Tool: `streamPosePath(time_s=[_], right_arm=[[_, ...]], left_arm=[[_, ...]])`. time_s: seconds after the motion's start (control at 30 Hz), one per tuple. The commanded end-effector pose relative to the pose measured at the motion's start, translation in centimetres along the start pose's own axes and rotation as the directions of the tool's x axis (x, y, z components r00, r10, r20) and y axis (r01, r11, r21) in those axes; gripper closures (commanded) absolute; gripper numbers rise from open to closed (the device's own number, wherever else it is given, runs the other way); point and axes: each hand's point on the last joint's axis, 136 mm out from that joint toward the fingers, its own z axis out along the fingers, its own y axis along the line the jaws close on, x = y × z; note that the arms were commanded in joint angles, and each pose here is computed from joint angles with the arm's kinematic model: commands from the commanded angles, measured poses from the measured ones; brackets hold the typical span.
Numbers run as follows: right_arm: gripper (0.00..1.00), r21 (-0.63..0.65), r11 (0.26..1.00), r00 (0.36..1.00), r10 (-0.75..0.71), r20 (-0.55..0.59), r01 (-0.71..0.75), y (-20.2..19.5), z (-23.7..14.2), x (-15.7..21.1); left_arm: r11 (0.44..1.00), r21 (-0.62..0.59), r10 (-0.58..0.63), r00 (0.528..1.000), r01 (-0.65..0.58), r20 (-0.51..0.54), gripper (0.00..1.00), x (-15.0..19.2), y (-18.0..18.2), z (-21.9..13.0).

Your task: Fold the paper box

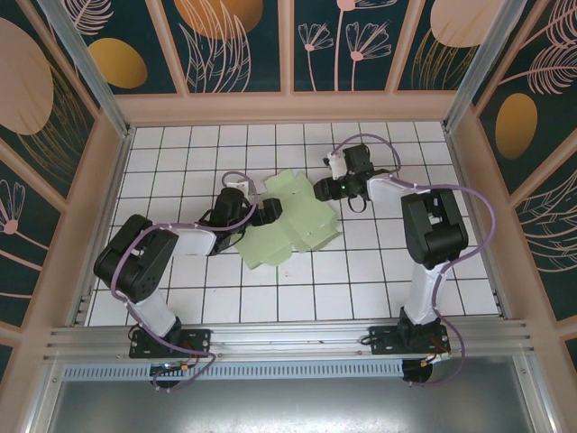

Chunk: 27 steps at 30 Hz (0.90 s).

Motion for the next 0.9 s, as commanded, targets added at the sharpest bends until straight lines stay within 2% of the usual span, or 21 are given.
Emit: streamPosePath(time_s=[0.0,0.1,0.23,0.27,0.33,0.4,0.47,0.57,0.67,0.87], right_arm=[[0.54,-0.010,1.000,0.999,-0.030,-0.034,0.030,0.5,0.8,0.3],[0.64,-0.010,0.999,0.998,-0.046,-0.054,0.045,0.7,1.1,0.9],[0.87,-0.006,0.997,0.996,-0.073,-0.059,0.073,0.9,1.0,1.3],[0.89,0.002,0.997,0.995,-0.079,-0.060,0.080,0.8,1.0,1.3],[0.86,0.007,0.996,0.994,-0.093,-0.064,0.094,0.9,0.9,1.5],[0.71,0.012,0.995,0.993,-0.101,-0.065,0.102,0.8,0.8,1.6],[0.68,0.013,0.994,0.992,-0.106,-0.066,0.107,0.8,0.8,1.7],[0.69,0.000,0.995,0.992,-0.104,-0.072,0.105,0.9,1.0,2.0],[0.76,-0.003,0.995,0.992,-0.098,-0.079,0.098,0.8,1.1,2.2],[0.77,-0.022,0.996,0.992,-0.091,-0.090,0.089,1.0,1.4,2.5]], left_arm=[[1.000,0.023,0.006,0.999,-0.007,0.045,0.01,-1.2,-0.9,-0.7],[1.000,0.024,0.008,0.999,-0.009,0.044,0.01,-1.3,-0.9,-0.6],[0.999,0.031,0.008,0.999,-0.009,0.037,0.01,-1.2,-1.0,-0.3],[0.999,0.033,0.006,0.999,-0.007,0.037,0.01,-1.3,-1.1,-0.3],[0.999,0.035,0.004,0.999,-0.006,0.038,0.01,-1.3,-1.1,-0.3],[0.999,0.035,0.004,0.999,-0.005,0.037,0.01,-1.2,-1.1,-0.3],[0.999,0.033,0.005,0.999,-0.006,0.040,0.01,-1.2,-1.0,-0.3],[1.000,0.028,0.005,0.999,-0.006,0.036,0.01,-1.1,-0.9,-0.4],[1.000,0.025,0.007,0.999,-0.008,0.036,0.01,-1.0,-0.8,-0.5],[1.000,0.027,0.007,0.999,-0.008,0.041,0.01,-1.1,-0.9,-0.7]])
